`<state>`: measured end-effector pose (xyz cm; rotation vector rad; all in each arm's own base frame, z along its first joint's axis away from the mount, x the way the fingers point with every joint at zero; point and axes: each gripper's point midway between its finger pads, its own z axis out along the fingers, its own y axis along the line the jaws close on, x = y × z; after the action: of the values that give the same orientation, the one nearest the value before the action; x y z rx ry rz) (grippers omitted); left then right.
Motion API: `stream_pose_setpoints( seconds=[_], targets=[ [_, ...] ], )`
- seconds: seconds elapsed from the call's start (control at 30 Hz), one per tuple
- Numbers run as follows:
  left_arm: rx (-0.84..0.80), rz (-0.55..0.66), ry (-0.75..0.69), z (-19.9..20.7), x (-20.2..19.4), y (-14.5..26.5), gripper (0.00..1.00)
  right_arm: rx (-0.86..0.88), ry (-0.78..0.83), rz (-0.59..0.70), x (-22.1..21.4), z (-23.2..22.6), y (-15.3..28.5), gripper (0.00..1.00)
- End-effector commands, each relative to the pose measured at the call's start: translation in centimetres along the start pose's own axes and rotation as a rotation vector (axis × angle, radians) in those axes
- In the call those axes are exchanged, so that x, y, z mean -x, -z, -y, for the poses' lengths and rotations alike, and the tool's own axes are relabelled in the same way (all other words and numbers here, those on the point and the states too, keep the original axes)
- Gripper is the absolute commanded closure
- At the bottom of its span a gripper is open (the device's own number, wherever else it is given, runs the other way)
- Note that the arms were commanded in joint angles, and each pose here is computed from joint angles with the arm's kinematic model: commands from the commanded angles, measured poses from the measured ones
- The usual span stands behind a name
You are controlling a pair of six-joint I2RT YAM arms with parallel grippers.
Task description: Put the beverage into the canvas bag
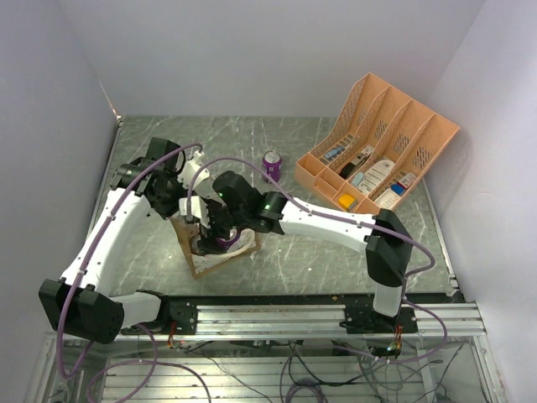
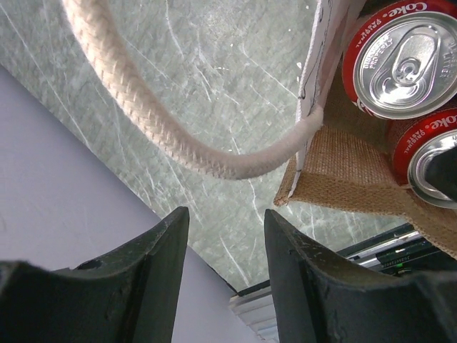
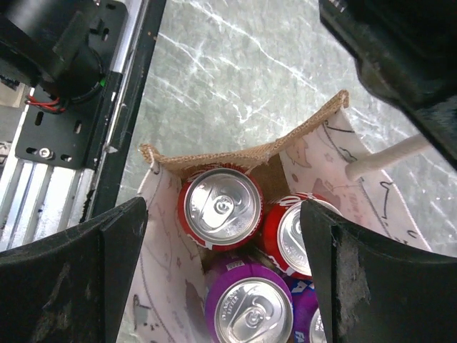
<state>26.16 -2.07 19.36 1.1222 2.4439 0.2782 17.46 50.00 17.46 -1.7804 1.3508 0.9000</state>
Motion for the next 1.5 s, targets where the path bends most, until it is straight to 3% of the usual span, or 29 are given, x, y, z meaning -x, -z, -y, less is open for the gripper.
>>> stream_pose_setpoints(
  seconds=[0.0, 0.2, 0.47, 0.63, 0.8, 1.03, 1.3, 1.47],
  targets=[
    [0.041, -0.015, -0.009, -0.8, -0.6, 0.7, 0.43, -0.029, 0.041, 0.028, 1.7, 0.4, 2.4, 0.12],
    [0.075, 0.111, 0.053, -1.8, 1.9, 2.1, 0.43, -0.076, 0.03, 0.041, 1.3, 1.7, 5.3, 0.12],
    [0.035, 0.311, 0.111, -2.1, 6.3, 5.1, 0.41, -0.185, -0.024, 0.141, 1.8, 5.7, 12.7, 0.12],
    [-0.039, 0.459, 0.114, -1.4, 9.5, 7.1, 0.39, -0.328, -0.072, 0.175, -0.5, 8.6, 19.7, 0.12],
    [-0.139, 0.594, 0.102, -0.2, 12.7, 8.2, 0.34, -0.443, -0.116, 0.111, -5.3, 8.4, 25.7, 0.13],
    [-0.194, 0.658, 0.05, 0.1, 17.2, 7.0, 0.29, -0.572, -0.203, 0.071, -9.4, 5.5, 30.9, 0.11],
    [-0.235, 0.65, -0.017, 2.1, 22.2, 2.8, 0.07, -0.718, -0.245, 0.116, -11.6, 4.5, 36.2, 0.08],
    [-0.262, 0.631, -0.018, 3.0, 25.2, -0.7, 0.04, -0.807, -0.246, 0.077, -12.4, 4.9, 38.1, 0.07]
  ],
)
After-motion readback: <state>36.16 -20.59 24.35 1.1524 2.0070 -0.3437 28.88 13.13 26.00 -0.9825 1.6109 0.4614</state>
